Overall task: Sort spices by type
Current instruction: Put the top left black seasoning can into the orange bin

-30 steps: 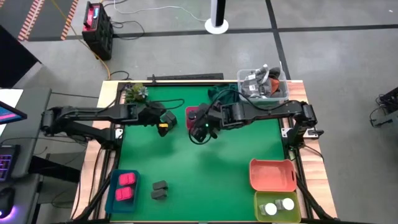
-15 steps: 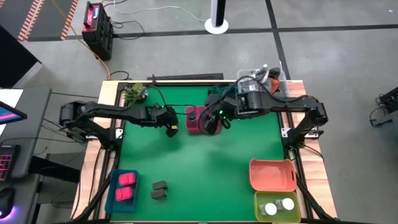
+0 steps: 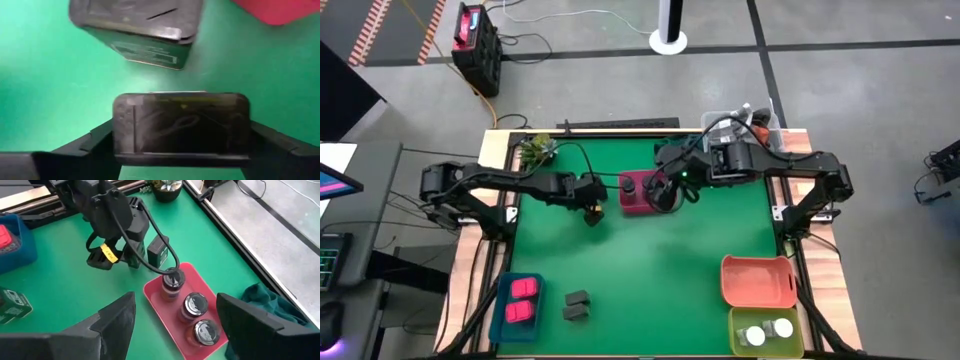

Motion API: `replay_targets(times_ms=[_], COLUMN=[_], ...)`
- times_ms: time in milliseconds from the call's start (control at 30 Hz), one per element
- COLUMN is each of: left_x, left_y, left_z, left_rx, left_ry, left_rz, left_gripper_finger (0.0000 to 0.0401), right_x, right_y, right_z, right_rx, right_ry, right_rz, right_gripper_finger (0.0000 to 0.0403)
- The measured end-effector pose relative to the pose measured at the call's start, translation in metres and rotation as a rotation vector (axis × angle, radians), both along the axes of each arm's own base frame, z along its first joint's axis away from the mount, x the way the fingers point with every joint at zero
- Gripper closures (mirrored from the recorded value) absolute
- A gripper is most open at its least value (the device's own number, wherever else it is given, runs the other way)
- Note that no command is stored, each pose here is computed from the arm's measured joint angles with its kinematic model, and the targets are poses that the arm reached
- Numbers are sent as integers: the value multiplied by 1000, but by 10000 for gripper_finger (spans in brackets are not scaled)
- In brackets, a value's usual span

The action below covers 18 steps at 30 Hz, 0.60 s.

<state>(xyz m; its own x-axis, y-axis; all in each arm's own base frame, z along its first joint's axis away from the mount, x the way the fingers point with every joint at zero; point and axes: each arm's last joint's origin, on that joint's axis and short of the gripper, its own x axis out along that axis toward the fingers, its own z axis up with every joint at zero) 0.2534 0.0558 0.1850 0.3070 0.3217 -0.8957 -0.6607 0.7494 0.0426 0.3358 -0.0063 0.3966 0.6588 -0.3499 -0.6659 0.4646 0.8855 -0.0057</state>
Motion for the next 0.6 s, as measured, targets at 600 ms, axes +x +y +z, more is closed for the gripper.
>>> replay_targets(times_ms=[600], left_x=[-18], left_y=[-10], left_z=[41], left_rx=[-112], left_ry=[-86], left_rz=[-135], left_gripper_finger=[136], right_x=[-2], right_y=[-15], right_z=[-2], right_rx=[56], right_ry=[26], right_rz=[24], right_gripper_finger=[101])
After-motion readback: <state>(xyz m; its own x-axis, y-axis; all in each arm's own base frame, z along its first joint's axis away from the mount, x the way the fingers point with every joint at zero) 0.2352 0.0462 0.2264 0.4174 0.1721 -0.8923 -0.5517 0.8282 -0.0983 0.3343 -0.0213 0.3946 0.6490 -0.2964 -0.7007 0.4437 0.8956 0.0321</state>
